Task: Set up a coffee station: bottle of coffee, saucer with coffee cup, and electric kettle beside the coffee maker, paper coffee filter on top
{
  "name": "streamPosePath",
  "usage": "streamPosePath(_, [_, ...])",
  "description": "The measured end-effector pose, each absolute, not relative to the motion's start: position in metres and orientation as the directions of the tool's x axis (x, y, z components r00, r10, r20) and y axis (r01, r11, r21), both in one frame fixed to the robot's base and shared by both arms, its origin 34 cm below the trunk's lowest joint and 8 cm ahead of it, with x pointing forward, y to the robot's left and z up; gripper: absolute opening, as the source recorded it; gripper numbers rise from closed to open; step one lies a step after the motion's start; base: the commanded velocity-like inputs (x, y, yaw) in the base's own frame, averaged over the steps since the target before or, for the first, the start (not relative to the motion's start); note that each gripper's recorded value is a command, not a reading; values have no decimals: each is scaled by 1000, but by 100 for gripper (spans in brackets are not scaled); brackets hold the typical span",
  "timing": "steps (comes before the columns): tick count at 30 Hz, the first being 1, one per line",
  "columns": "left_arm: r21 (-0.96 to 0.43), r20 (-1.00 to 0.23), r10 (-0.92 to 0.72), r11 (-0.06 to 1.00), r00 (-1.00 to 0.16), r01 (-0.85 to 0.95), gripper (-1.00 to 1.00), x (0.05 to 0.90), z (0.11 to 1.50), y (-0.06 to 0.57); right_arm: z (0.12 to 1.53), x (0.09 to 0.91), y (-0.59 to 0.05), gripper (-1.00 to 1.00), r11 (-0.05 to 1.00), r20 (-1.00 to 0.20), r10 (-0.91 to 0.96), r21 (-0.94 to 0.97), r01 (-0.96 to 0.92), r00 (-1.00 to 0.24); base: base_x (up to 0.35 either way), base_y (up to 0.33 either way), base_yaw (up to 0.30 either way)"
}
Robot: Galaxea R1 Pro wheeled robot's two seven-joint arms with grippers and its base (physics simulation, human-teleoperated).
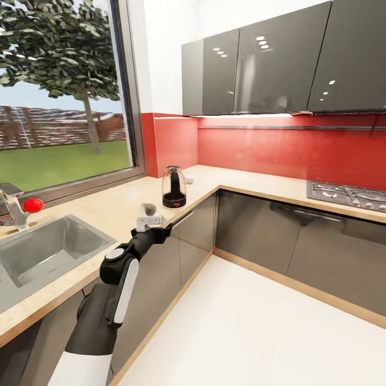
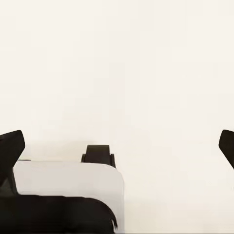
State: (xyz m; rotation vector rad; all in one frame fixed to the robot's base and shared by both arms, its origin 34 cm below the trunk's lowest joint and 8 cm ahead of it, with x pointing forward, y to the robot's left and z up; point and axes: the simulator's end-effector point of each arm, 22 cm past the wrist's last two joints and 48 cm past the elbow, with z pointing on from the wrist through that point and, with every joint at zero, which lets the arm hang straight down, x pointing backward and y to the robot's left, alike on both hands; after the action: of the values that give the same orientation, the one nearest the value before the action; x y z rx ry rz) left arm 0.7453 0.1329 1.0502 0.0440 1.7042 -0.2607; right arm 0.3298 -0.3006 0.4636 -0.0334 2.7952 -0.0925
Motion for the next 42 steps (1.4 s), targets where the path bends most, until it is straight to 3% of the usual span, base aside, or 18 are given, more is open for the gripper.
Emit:
streamPosePath(1, [-142, -982, -116, 974, -152, 176, 100, 746, 1050, 134, 449, 273, -302, 100, 998, -221, -25, -67, -10, -975, 0, 0, 0])
streamPosePath(3, [-138, -982, -112, 975, -150, 174, 100, 746, 1050, 134, 443, 235, -302, 100, 998, -142, -20, -66, -11, -990, 0, 0, 0])
streamPosePath(7, [-136, -983, -110, 976, -150, 173, 100, 746, 1050, 135, 441, 216, -302, 100, 998, -103, -17, -65, -11, -995, 0, 0, 0])
streamPosePath(42, [-135, -983, -110, 976, -146, 172, 100, 746, 1052, 135, 441, 205, -302, 100, 998, -79, -13, -65, -8, -997, 41, -12, 0])
